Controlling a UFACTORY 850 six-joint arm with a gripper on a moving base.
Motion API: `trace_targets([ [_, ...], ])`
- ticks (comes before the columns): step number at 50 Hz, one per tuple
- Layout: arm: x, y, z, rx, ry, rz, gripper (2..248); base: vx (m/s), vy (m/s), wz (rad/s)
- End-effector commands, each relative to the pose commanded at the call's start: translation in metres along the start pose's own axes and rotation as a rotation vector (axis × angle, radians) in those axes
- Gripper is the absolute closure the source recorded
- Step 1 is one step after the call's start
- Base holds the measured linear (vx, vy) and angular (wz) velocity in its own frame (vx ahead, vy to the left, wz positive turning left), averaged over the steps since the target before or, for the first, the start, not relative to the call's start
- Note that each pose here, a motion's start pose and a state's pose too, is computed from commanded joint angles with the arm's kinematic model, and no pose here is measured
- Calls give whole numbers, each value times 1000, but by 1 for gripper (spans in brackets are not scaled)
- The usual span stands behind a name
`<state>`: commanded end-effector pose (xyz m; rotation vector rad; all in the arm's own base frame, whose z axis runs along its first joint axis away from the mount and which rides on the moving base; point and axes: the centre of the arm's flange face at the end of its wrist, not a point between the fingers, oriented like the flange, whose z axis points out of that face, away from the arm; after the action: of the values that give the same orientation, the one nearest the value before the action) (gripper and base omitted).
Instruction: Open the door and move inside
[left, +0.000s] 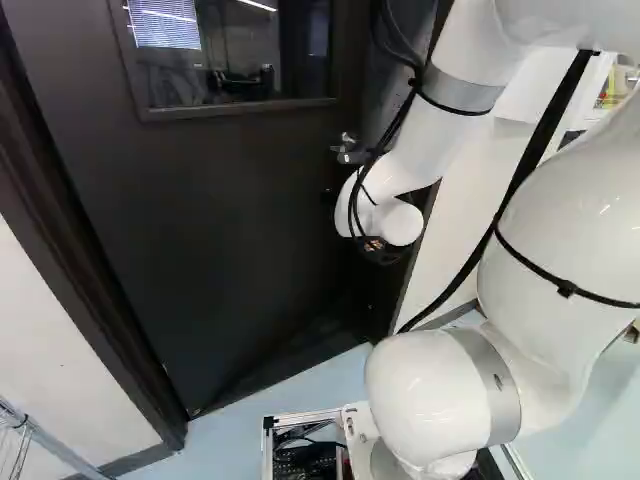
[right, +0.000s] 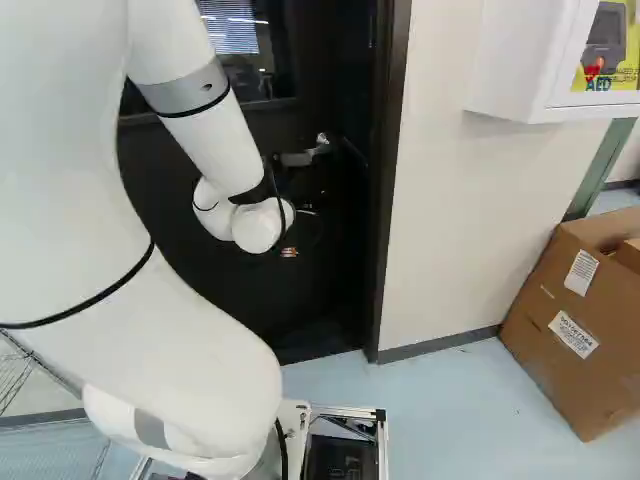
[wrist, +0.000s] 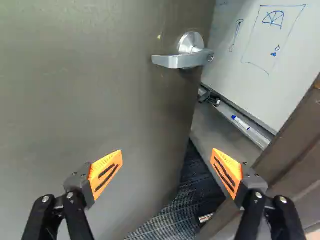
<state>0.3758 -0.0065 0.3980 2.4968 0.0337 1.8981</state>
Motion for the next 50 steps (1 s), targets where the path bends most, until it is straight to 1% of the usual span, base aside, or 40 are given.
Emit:
trace_targets([
  [33,0,0,0,0,0,0,3,77,96,-4],
  [37,0,0,0,0,0,0,3,3,49,-8],
  [50,0,0,0,0,0,0,3,2,-5,-2],
])
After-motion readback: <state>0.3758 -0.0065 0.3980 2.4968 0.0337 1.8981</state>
